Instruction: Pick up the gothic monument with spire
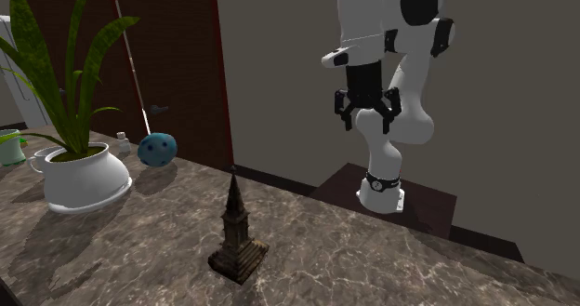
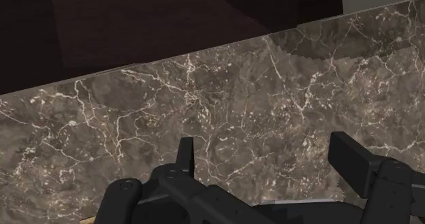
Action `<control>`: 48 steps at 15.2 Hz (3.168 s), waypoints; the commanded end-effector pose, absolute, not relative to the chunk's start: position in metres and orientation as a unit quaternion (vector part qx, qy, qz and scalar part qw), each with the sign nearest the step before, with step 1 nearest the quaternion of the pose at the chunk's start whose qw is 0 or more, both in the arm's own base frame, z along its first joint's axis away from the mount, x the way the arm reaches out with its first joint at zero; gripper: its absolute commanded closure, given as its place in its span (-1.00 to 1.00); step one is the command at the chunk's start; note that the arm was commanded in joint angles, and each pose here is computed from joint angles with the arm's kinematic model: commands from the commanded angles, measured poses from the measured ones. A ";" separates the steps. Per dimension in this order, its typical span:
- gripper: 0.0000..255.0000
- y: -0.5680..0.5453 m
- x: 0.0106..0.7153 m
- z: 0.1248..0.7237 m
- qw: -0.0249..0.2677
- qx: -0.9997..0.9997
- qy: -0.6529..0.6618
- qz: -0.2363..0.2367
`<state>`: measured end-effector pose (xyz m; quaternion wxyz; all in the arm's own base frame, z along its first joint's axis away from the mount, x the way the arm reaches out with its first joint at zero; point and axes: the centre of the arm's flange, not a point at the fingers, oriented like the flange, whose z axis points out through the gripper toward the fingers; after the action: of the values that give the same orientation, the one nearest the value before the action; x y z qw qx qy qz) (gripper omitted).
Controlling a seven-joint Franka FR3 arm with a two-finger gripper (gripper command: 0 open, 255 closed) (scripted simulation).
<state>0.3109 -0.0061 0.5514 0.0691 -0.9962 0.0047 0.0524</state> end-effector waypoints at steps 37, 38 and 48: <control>-1.00 -0.158 0.622 0.380 -0.014 -0.992 -0.088 0.088; -1.00 -0.158 0.622 0.380 -0.014 -0.992 -0.088 0.088; 1.00 -0.158 0.622 0.381 -0.014 -0.992 -0.088 0.088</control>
<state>0.6219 -0.1584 0.3811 -0.0139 -0.9921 -0.0877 0.0881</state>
